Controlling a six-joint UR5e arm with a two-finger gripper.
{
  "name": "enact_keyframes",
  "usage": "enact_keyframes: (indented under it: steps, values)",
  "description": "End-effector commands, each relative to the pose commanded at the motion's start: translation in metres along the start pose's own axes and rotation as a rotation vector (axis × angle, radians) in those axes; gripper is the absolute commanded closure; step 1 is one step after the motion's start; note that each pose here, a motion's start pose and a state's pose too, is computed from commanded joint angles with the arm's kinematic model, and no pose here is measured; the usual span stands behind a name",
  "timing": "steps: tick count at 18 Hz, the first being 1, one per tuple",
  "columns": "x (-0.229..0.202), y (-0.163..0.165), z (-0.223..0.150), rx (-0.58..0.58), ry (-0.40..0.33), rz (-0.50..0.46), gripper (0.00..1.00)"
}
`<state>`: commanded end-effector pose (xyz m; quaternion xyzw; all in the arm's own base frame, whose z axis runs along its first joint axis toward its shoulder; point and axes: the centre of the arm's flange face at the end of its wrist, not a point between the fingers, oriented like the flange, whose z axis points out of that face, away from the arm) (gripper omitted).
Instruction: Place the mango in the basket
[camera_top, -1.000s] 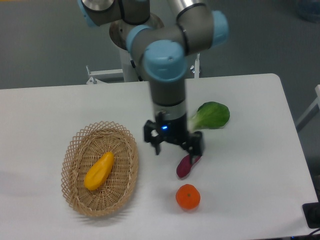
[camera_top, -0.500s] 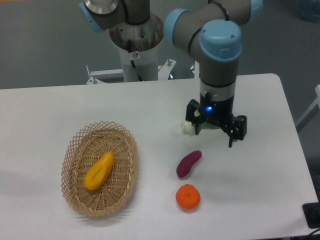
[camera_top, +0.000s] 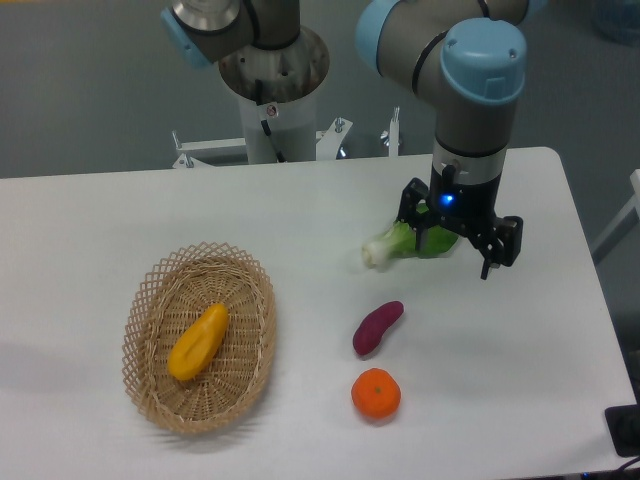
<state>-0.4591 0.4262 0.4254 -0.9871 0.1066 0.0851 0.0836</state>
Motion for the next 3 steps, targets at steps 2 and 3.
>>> enact_keyframes:
  steps: [2,3]
  values:
    - [0.0000,0.0000,0.0000,0.000,0.000,0.000,0.00]
    - [-0.0002,0.0007,-0.0010,0.002,-0.001,-0.001,0.00]
